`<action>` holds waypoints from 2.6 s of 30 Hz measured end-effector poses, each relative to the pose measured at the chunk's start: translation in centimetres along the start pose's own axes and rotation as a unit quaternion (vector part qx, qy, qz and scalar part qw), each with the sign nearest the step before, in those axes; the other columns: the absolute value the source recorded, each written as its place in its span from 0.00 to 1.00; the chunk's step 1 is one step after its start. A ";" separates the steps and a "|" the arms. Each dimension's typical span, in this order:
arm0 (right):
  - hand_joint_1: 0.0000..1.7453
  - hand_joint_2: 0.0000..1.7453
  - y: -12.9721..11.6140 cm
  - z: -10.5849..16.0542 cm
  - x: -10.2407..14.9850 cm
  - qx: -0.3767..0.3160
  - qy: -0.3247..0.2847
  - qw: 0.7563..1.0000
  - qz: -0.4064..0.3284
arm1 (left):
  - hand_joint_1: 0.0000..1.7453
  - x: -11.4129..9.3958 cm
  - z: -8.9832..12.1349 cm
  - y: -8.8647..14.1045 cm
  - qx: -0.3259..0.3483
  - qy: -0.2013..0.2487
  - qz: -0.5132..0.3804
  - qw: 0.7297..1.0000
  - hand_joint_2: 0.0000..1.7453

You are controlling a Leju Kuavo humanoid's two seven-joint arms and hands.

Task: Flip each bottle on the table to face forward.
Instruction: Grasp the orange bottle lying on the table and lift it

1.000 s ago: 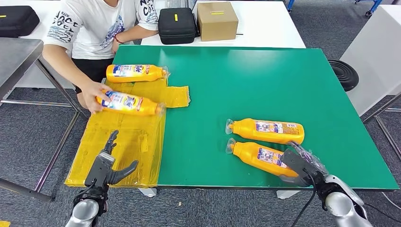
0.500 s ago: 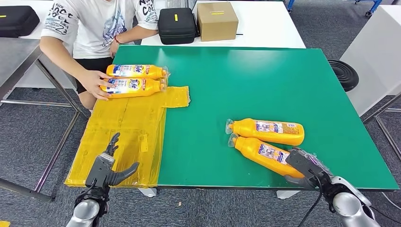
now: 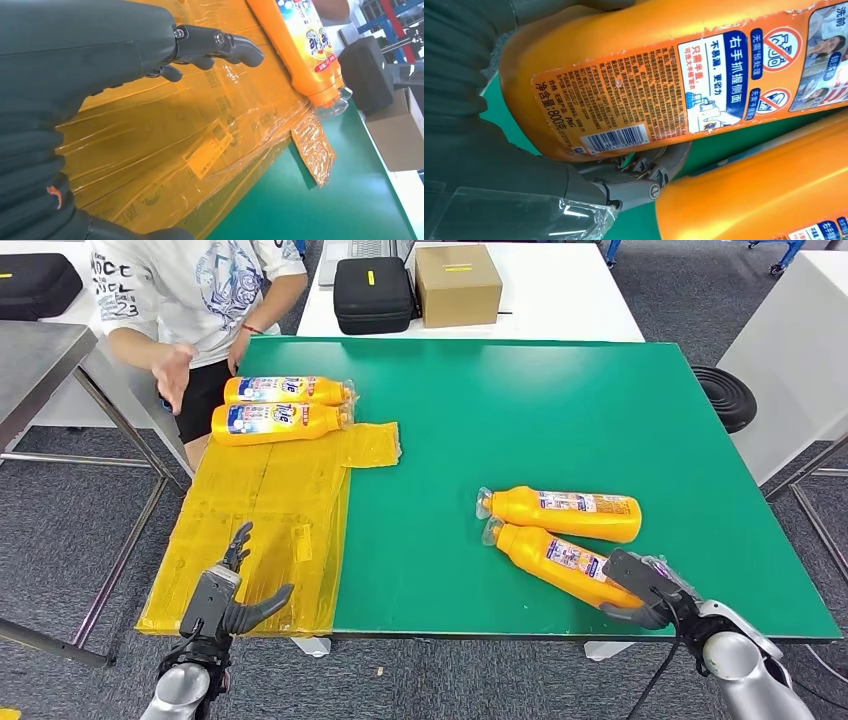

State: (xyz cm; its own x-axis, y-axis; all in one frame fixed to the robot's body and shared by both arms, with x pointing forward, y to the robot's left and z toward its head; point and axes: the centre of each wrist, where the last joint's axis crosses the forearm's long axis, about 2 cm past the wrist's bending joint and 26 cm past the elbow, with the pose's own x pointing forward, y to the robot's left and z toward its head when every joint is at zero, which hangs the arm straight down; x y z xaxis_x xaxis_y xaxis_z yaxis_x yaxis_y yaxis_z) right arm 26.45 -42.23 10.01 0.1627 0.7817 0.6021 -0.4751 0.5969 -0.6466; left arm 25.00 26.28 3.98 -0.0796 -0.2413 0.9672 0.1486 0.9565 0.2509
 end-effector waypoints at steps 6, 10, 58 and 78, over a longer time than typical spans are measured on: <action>1.00 1.00 -0.3 -1.1 0.3 -0.005 -0.004 1.000 0.005 | 0.00 -0.3 0.5 0.0 0.004 0.006 0.005 1.000 1.00; 1.00 1.00 0.0 -1.4 0.5 -0.019 -0.024 1.000 0.002 | 0.00 -0.4 0.7 0.1 0.006 0.008 0.007 1.000 1.00; 1.00 1.00 17.8 -8.5 19.5 -0.024 -0.443 0.867 -0.229 | 0.00 5.4 -5.5 -2.9 -0.228 -0.108 0.373 0.893 1.00; 1.00 1.00 19.2 -9.3 21.1 0.021 -0.445 0.858 -0.255 | 0.00 5.4 -5.4 -3.8 -0.267 -0.141 0.378 0.875 1.00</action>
State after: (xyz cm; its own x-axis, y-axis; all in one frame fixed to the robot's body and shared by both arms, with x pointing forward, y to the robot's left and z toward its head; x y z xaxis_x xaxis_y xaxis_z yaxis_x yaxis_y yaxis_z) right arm 28.76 -12.62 5.91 -0.3561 -0.0383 0.9337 -0.5725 0.7986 -0.1856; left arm 29.31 20.40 8.50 0.0120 0.5502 0.8350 0.6972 0.5940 -0.4014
